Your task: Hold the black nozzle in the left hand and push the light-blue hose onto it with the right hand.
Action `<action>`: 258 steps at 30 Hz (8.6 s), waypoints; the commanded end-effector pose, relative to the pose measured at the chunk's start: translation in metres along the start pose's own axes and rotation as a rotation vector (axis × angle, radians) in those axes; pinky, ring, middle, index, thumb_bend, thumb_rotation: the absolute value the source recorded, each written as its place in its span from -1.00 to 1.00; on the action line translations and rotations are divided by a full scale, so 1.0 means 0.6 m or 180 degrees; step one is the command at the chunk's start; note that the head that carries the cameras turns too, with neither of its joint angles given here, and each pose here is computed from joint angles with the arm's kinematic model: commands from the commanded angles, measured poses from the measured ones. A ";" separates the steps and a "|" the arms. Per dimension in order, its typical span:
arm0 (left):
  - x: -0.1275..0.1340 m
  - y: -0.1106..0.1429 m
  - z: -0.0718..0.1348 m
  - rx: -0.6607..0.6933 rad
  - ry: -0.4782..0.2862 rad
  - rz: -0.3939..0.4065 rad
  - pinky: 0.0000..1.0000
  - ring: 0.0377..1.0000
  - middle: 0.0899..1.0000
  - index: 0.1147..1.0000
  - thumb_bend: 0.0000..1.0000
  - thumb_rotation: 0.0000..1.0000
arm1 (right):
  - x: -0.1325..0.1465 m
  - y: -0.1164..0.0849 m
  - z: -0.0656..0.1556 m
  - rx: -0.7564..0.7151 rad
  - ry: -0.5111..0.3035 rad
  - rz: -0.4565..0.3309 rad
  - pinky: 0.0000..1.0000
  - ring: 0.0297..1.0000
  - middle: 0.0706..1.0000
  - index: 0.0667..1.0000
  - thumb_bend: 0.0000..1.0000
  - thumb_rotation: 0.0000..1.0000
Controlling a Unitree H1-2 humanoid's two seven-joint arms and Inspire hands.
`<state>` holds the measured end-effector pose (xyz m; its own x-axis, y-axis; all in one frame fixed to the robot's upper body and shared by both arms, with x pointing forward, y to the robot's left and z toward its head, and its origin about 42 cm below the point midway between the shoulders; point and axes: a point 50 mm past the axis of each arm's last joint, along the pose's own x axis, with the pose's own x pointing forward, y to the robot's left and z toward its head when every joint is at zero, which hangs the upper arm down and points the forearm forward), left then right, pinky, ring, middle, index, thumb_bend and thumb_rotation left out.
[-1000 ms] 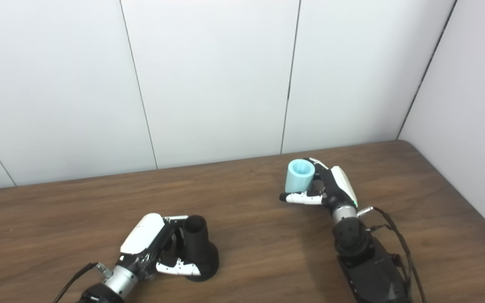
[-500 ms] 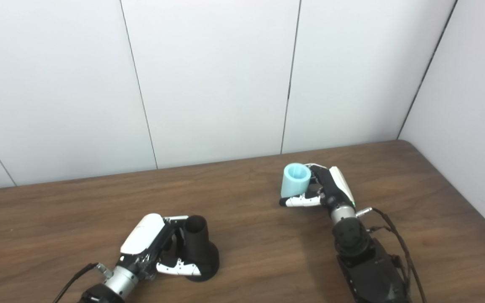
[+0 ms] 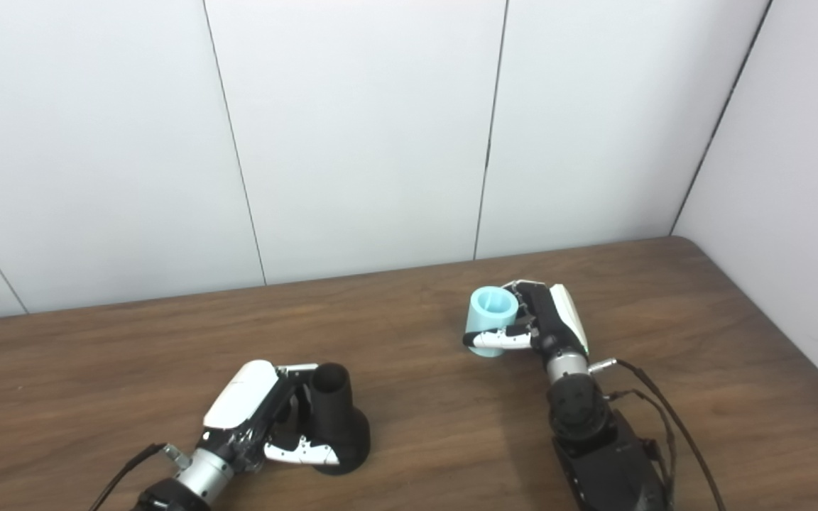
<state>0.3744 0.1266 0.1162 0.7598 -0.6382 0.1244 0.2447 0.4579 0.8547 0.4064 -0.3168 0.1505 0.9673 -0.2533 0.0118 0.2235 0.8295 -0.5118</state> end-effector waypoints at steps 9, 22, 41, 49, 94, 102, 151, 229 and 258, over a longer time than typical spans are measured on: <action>-0.107 -0.127 -0.035 -0.0055 0.0662 -0.1071 -0.59 -0.36 -0.24 -0.06 -0.01 -1.00 | -0.011 -0.014 0.051 -0.0010 -0.0480 -0.0075 -0.43 -0.34 -0.16 -0.07 0.06 -1.00; -0.101 -0.128 -0.023 -0.0043 0.0654 -0.1069 -0.57 -0.35 -0.23 -0.06 -0.01 -1.00 | -0.092 -0.003 0.191 0.0294 -0.1400 0.0106 -0.46 -0.32 -0.11 0.01 0.02 -1.00; -0.093 -0.134 -0.013 -0.0032 0.0611 -0.1081 -0.59 -0.35 -0.25 -0.06 -0.01 -1.00 | -0.174 0.032 0.290 0.0550 -0.1942 0.0593 -0.62 -0.17 -0.15 -0.05 0.04 -1.00; -0.091 -0.136 -0.012 -0.0042 0.0616 -0.1082 -0.61 -0.35 -0.25 -0.07 -0.01 -1.00 | -0.187 0.040 0.281 0.0660 -0.1918 0.0679 -0.60 -0.15 -0.15 -0.06 0.04 -1.00; -0.097 -0.134 -0.008 -0.0043 0.0656 -0.1099 -0.64 -0.36 -0.26 -0.07 -0.01 -1.00 | -0.202 0.094 0.235 0.0212 -0.1973 0.1006 -0.40 -0.26 -0.10 -0.01 0.03 -1.00; -0.097 -0.133 -0.006 -0.0039 0.0645 -0.1085 -0.66 -0.35 -0.27 -0.08 -0.01 -1.00 | -0.207 0.100 0.238 0.0090 -0.2003 0.1079 -0.40 -0.27 -0.09 -0.02 0.03 -1.00; -0.095 -0.132 -0.007 -0.0027 0.0625 -0.1094 -0.64 -0.36 -0.26 -0.07 -0.01 -1.00 | -0.229 0.085 0.222 0.0124 -0.1873 0.1116 -0.36 -0.22 -0.11 -0.04 0.03 -1.00; -0.099 -0.128 -0.004 -0.0007 0.0642 -0.1100 -0.61 -0.35 -0.25 -0.07 -0.01 -1.00 | -0.227 0.110 0.163 0.0664 -0.1028 0.1943 0.86 0.98 0.99 1.00 1.00 -0.17; -0.093 -0.134 -0.003 -0.0013 0.0649 -0.1114 -0.63 -0.36 -0.25 -0.07 -0.01 -1.00 | -0.217 0.007 0.158 0.0262 -0.1612 0.0884 1.00 1.00 1.00 1.00 1.00 0.66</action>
<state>0.3535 0.1060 0.1159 0.7681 -0.6319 0.1035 0.2687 0.4648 0.8436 0.2973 -0.2407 0.2017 0.9675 0.2067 0.1455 -0.1176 0.8776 -0.4647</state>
